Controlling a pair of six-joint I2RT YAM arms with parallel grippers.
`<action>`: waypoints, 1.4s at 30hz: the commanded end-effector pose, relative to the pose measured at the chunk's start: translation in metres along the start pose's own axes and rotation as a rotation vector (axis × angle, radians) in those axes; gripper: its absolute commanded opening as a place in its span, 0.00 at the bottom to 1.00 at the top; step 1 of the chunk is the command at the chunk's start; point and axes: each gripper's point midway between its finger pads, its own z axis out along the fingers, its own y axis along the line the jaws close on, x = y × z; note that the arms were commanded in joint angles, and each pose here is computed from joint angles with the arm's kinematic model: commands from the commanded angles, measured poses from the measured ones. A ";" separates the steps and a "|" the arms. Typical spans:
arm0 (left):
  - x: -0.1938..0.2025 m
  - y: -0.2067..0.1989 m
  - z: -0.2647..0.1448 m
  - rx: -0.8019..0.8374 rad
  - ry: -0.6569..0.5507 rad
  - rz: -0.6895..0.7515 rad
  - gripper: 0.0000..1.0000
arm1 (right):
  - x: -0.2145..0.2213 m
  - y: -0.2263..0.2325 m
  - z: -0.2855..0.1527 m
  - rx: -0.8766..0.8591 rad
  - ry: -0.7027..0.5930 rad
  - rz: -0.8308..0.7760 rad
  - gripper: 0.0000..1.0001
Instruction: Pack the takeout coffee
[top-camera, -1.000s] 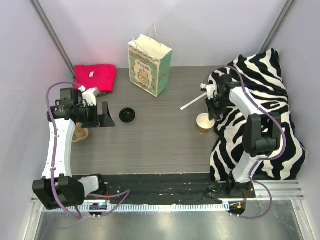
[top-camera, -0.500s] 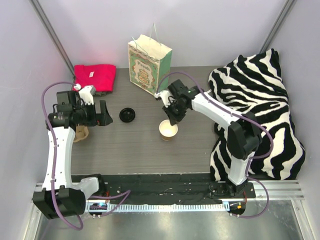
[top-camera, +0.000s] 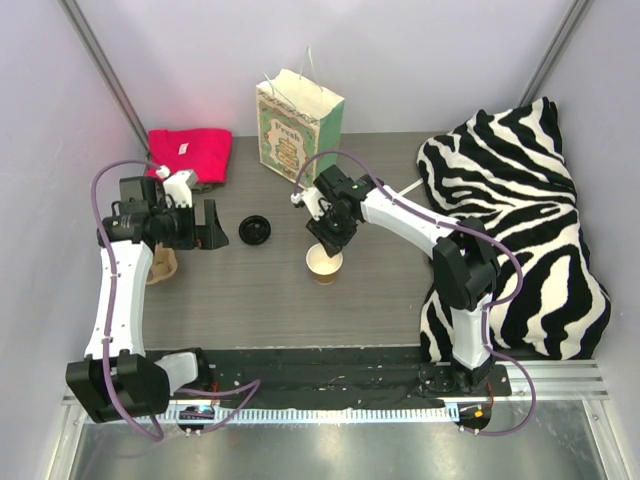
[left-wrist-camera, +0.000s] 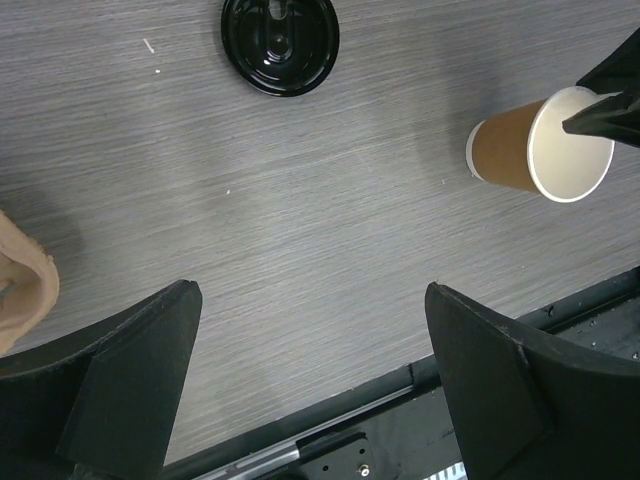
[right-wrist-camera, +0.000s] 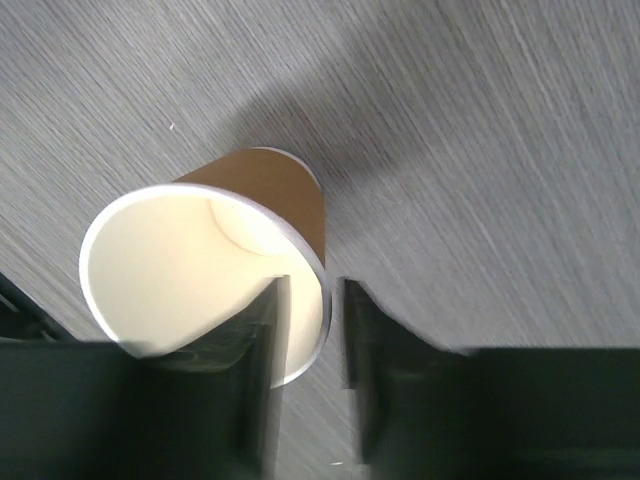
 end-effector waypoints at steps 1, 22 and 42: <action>-0.013 -0.001 0.003 0.023 -0.032 0.060 1.00 | -0.014 0.002 -0.016 0.021 -0.036 -0.017 0.50; -0.018 -0.019 0.142 -0.002 0.233 0.688 0.71 | -0.021 -0.059 -0.196 0.078 -0.449 0.128 0.95; 0.028 0.007 0.217 -0.012 0.381 0.910 0.30 | 0.001 -0.085 -0.236 0.259 -0.477 0.120 0.99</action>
